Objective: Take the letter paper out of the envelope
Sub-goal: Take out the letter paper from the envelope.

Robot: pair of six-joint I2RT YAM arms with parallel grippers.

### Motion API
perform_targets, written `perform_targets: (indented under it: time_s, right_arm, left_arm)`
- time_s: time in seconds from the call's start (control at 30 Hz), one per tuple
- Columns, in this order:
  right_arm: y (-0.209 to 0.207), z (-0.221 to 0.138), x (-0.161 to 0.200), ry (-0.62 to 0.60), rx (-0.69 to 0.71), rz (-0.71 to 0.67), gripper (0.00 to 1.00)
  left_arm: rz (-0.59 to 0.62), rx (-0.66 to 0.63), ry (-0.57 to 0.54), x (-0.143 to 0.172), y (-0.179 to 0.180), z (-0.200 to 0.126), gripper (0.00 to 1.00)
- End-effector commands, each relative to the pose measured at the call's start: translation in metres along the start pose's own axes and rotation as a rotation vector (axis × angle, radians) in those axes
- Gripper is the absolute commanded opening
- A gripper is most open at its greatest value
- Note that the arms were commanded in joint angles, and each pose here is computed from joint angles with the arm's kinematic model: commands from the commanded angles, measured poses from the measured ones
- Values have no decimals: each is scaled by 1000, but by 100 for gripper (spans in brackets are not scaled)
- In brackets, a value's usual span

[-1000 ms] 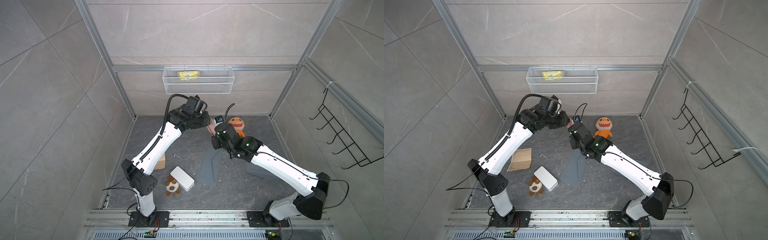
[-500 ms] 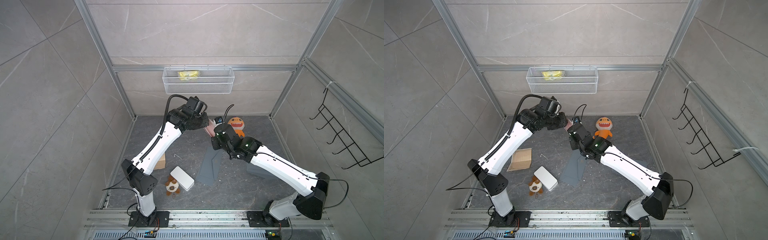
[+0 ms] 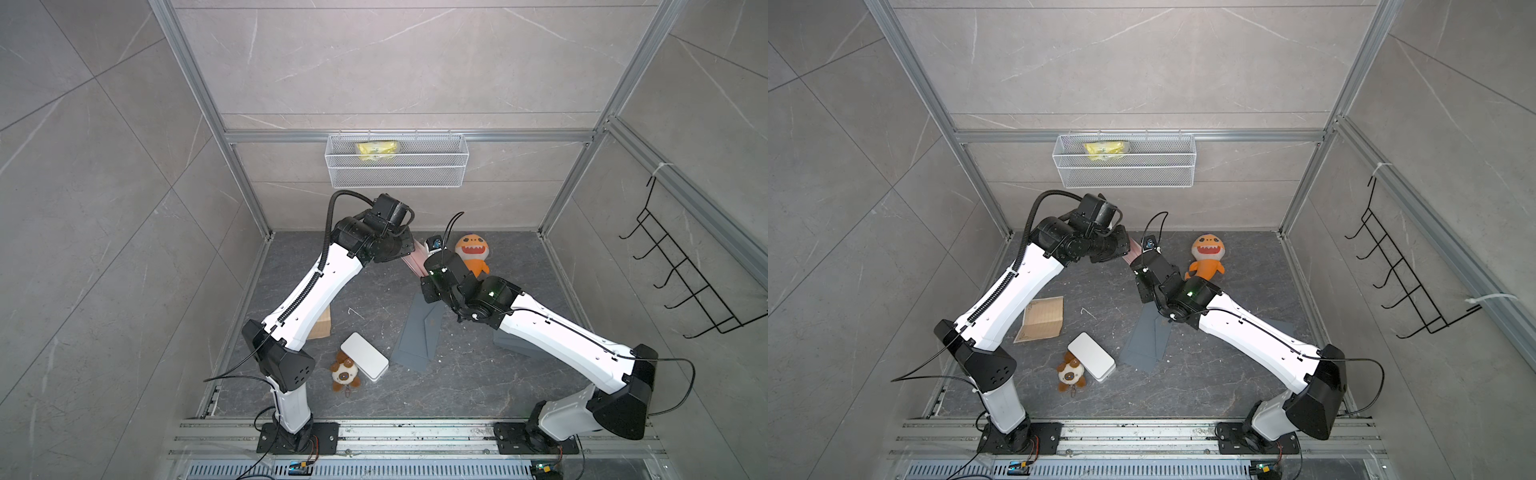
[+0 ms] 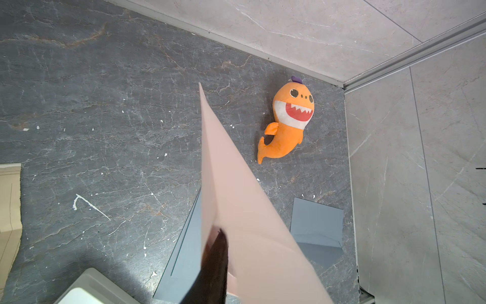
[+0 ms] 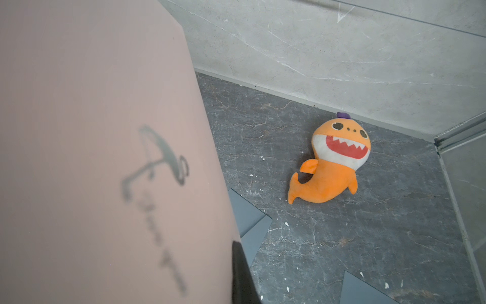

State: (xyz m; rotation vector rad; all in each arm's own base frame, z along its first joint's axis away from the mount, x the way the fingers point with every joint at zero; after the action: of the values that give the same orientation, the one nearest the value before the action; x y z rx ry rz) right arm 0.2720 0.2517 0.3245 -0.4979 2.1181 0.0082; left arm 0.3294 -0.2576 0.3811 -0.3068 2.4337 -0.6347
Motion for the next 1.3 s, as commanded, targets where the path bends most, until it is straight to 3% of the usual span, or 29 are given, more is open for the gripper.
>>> perform_targets:
  time_s: [0.0, 0.4, 1.27]
  right_arm:
    - [0, -2, 5, 7, 28, 17, 0]
    - [2, -2, 5, 6, 31, 15, 0]
    - [14, -20, -5, -72, 55, -47, 0]
  left_arm:
    - [-7, -12, -72, -12, -2, -13, 25]
    - [-7, -38, -62, -11, 1, -13, 25]
    - [-42, -140, 79, 10, 7, 10, 20]
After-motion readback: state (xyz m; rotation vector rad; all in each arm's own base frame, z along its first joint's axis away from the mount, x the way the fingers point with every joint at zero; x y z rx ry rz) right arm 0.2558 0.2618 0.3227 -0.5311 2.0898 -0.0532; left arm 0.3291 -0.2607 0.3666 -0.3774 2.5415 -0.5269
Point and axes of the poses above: each gripper's point midway between its finger pads, its own z axis out along the fingers, its own y axis along the line the jaws close on, x = y × z, the point moved 7 cm from there along -z, back along the fingers, and after that the axes turned 7 degrees about -z, right-handed, at the moved point
